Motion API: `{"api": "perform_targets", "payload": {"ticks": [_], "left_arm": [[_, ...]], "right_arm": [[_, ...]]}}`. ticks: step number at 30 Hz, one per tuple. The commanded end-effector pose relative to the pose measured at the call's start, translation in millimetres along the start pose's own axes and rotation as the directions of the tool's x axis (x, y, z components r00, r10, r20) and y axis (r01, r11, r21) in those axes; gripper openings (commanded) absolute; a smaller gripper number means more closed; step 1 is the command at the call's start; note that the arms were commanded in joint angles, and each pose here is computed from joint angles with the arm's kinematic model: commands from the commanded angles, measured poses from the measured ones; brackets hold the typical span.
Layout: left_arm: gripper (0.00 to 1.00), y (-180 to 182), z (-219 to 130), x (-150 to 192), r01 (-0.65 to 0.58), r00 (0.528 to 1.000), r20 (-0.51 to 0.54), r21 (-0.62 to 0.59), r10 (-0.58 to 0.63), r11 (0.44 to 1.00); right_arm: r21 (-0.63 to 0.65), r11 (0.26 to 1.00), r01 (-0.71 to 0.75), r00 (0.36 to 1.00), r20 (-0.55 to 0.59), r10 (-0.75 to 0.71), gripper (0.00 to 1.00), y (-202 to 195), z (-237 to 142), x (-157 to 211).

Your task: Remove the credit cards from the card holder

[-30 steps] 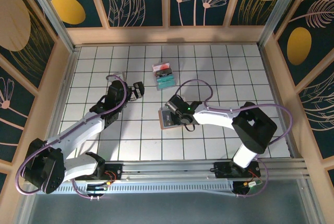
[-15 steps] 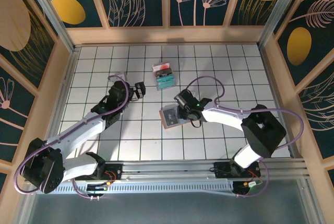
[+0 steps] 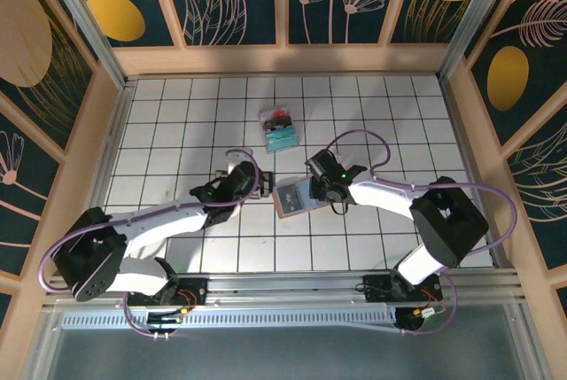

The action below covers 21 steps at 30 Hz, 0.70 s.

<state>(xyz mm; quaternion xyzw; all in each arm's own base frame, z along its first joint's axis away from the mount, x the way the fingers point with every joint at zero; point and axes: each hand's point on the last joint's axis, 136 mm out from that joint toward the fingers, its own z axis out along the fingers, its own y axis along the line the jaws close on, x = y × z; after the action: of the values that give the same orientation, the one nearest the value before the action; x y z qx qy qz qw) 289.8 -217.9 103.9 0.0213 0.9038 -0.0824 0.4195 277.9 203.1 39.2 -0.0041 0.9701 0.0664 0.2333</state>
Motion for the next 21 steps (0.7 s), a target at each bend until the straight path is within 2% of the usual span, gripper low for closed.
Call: {"api": "perform_targets", "payload": {"ticks": [1, 6, 13, 17, 21], "left_arm": [[0.99, -3, 3, 22, -0.072, 0.997, -0.043, -0.058, 0.070, 0.996], [0.99, -26, 9, 44, -0.154, 0.985, -0.083, -0.038, 0.150, 0.987], [0.99, -41, 18, 41, -0.126, 0.990, -0.075, -0.026, 0.124, 0.992], [0.99, -39, 19, 42, -0.112, 0.990, -0.086, -0.045, 0.108, 0.993], [0.99, -29, 18, 49, -0.088, 0.991, -0.107, -0.084, 0.079, 0.993]], "right_arm": [[-0.030, 0.999, -0.021, 0.999, 0.036, 0.022, 0.47, -2, -6, -11], [-0.037, 0.999, -0.033, 0.998, 0.048, 0.034, 0.47, -8, -9, -18], [-0.041, 0.996, -0.080, 0.991, 0.107, 0.084, 0.47, -34, -29, -39], [-0.101, 0.990, -0.100, 0.979, 0.169, 0.116, 0.47, -35, -54, -56], [-0.213, 0.973, -0.094, 0.971, 0.197, 0.137, 0.45, -19, -74, -63]]}}
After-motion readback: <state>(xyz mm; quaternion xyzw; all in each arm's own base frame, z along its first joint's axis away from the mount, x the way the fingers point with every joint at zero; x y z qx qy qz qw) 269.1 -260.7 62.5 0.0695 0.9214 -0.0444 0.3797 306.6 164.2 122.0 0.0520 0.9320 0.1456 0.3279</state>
